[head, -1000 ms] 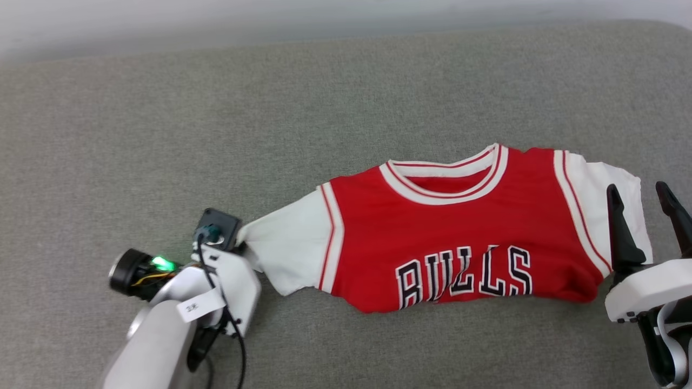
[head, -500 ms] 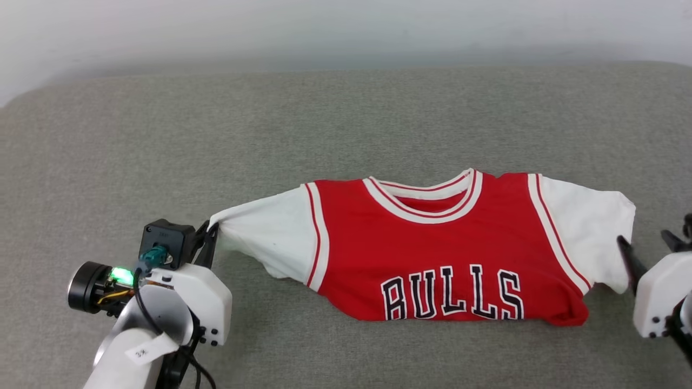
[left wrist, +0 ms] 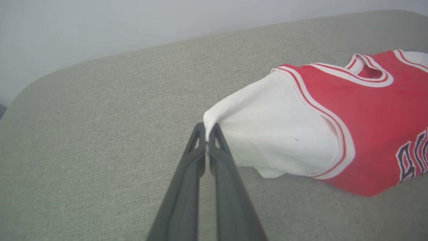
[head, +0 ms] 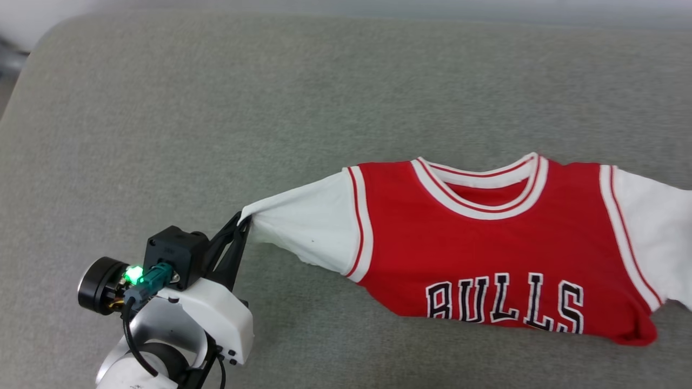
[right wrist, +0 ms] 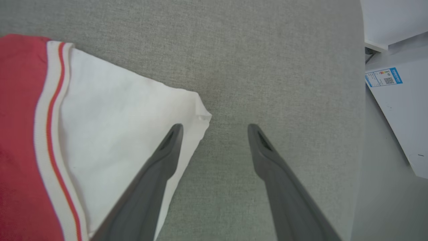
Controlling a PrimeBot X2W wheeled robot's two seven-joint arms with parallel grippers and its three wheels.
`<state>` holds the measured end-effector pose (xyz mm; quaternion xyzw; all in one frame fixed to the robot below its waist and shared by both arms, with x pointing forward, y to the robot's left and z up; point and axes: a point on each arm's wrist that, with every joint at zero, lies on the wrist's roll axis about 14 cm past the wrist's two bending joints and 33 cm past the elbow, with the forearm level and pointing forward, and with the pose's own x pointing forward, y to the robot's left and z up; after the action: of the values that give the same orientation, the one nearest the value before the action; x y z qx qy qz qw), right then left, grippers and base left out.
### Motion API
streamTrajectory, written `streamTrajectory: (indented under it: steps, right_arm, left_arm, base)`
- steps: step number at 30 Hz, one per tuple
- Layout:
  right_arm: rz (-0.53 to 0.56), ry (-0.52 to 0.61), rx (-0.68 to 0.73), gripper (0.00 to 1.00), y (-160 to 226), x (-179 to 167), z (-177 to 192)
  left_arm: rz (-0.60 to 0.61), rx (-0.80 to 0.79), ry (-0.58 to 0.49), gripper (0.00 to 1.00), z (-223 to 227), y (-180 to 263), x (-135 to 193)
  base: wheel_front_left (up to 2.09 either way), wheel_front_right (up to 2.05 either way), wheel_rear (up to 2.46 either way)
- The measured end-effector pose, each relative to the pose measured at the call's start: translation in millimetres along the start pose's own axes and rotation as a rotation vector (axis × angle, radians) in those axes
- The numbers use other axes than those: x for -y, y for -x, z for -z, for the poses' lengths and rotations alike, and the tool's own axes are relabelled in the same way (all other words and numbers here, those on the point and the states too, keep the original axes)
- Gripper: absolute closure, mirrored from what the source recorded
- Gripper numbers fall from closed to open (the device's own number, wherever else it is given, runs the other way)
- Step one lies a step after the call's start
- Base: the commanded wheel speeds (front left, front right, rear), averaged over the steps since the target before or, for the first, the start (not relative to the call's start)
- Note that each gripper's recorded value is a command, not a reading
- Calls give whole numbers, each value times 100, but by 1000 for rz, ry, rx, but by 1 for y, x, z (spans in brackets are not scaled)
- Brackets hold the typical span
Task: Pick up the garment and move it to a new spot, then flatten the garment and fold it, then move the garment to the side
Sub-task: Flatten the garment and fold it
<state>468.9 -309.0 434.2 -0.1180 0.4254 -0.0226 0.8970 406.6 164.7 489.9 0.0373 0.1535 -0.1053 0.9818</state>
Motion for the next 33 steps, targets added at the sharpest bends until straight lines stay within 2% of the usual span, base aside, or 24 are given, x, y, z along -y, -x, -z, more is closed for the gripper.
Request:
streamTrajectory:
  steps: [8,17,18,19,23,33]
  right_arm:
    - [-89,58,-135,0,-45,-35,9]
    - [-155,72,-230,0,-60,-54,32]
    - [-161,69,-240,65,-61,-55,35]
    - [-167,67,-250,100,-61,-56,37]
    - [-191,76,-251,100,-59,-61,43]
    - [-165,27,-76,100,-37,-47,21]
  left_arm:
    - [-30,-31,13,100,10,0,-8]
    - [-34,-49,16,100,17,-3,-10]
    - [-36,-47,16,100,17,-4,-10]
    - [-37,-47,15,100,17,-5,-11]
    - [-44,-52,14,100,19,-6,-13]
    - [-62,14,-5,100,1,2,-19]
  base:
    - [0,0,0]
    - [0,0,0]
    - [0,0,0]
    - [0,0,0]
    - [0,0,0]
    - [0,0,0]
